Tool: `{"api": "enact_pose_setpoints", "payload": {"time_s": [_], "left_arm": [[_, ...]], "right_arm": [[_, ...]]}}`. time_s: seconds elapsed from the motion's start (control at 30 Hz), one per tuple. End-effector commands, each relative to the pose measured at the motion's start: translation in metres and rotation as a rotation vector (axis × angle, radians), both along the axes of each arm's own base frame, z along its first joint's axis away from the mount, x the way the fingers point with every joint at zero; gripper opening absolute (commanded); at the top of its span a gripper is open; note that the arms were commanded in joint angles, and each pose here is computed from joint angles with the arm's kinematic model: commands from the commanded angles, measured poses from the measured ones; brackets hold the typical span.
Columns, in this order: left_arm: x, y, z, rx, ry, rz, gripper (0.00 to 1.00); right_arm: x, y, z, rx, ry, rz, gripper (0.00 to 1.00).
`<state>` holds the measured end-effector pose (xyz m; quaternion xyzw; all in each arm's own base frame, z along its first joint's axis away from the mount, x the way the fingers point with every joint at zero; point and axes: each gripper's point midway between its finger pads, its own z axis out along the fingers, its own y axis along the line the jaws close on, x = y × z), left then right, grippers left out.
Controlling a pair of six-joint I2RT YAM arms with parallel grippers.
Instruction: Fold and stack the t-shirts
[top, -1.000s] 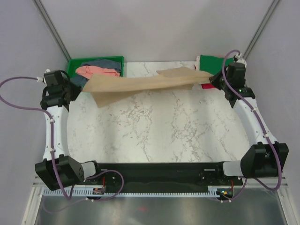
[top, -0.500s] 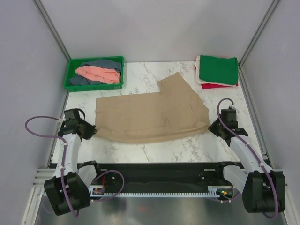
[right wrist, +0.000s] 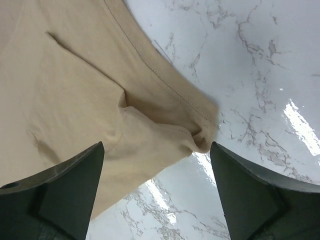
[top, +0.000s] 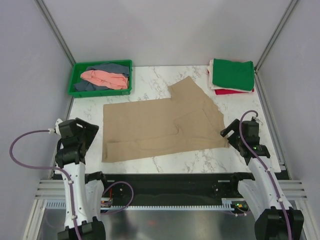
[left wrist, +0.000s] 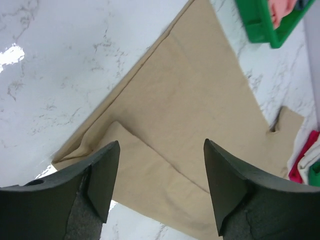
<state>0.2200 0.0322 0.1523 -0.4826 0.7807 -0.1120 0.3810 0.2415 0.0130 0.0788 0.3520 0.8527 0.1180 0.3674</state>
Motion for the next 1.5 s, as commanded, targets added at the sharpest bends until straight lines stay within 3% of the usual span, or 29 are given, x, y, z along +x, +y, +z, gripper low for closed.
{"api": "enact_pose_setpoints", "payload": {"time_s": [0.0,0.1,0.23,0.3,0.33,0.37,0.4,0.47,0.53,0.57,0.6,0.63,0.67,0.7,0.73,0.77,0.8,0.87,0.9,0.97,1.0,1.07,1.3,1.43,1.47], "left_arm": [[-0.007,0.012,0.036,0.052,-0.091,0.085,0.77],[0.0,0.008,0.06,0.1,-0.201,0.018,0.77],[0.014,-0.01,0.068,0.117,-0.24,-0.164,0.77],[0.021,-0.022,0.057,0.112,-0.189,-0.297,0.74],[0.022,-0.023,0.051,0.114,-0.167,-0.33,0.73],[0.02,-0.021,0.041,0.124,-0.121,-0.339,0.72],[0.02,-0.022,0.037,0.105,-0.101,-0.339,0.72],[0.023,-0.034,0.043,0.088,-0.137,-0.409,0.72],[0.024,-0.032,0.047,0.134,-0.142,-0.451,0.73],[0.024,-0.03,0.051,0.161,-0.144,-0.459,0.75],[0.025,-0.028,0.052,0.178,-0.138,-0.464,0.75],[0.025,-0.027,0.049,0.174,-0.125,-0.449,0.75],[0.025,-0.032,0.045,0.148,-0.125,-0.467,0.75],[0.026,-0.034,0.046,0.142,-0.135,-0.479,0.75],[0.028,-0.035,0.048,0.139,-0.142,-0.482,0.75],[0.028,-0.034,0.045,0.139,-0.138,-0.47,0.75],[0.03,-0.032,0.046,0.145,-0.147,-0.462,0.74],[0.031,-0.032,0.043,0.135,-0.139,-0.462,0.74],[0.032,-0.034,0.043,0.129,-0.141,-0.471,0.74],[0.032,-0.038,0.041,0.108,-0.143,-0.491,0.74],[0.032,-0.038,0.042,0.114,-0.147,-0.492,0.74],[0.032,-0.038,0.043,0.117,-0.153,-0.491,0.74],[0.031,-0.04,0.043,0.115,-0.161,-0.494,0.73],[0.032,-0.039,0.043,0.118,-0.161,-0.492,0.72],[0.032,-0.038,0.044,0.121,-0.161,-0.491,0.72]], "right_arm": [[-0.007,-0.007,0.017,-0.018,-0.017,-0.041,0.95],[0.005,-0.006,0.045,-0.046,-0.128,0.009,0.93],[0.044,0.032,0.079,-0.003,-0.291,0.255,0.92],[0.065,0.042,0.097,-0.028,-0.304,0.312,0.91],[0.075,0.061,0.08,-0.034,-0.224,0.379,0.91],[0.094,0.069,0.106,-0.079,-0.265,0.421,0.91],[0.111,0.073,0.091,-0.12,-0.202,0.421,0.91],[0.144,0.101,0.124,-0.163,-0.263,0.499,0.91],[0.176,0.117,0.103,-0.184,-0.193,0.536,0.91],[0.203,0.124,0.132,-0.196,-0.253,0.538,0.91],[0.224,0.127,0.103,-0.217,-0.186,0.552,0.91],[0.24,0.13,0.103,-0.233,-0.192,0.56,0.91],[0.267,0.135,0.129,-0.258,-0.264,0.566,0.9],[0.287,0.14,0.097,-0.286,-0.217,0.59,0.9],[0.302,0.142,0.092,-0.299,-0.22,0.596,0.9],[0.327,0.149,0.117,-0.313,-0.291,0.591,0.9],[0.342,0.148,0.077,-0.337,-0.216,0.595,0.89],[0.376,0.151,0.094,-0.369,-0.272,0.566,0.89],[0.386,0.151,0.054,-0.375,-0.209,0.576,0.89],[0.41,0.147,0.062,-0.42,-0.251,0.53,0.89],[0.417,0.147,0.033,-0.423,-0.22,0.532,0.89],[0.433,0.149,0.036,-0.428,-0.265,0.515,0.87],[0.458,0.146,-0.022,-0.462,-0.27,0.461,0.77],[0.452,0.149,-0.043,-0.445,-0.238,0.479,0.65],[0.451,0.149,-0.043,-0.442,-0.233,0.481,0.55]]}}
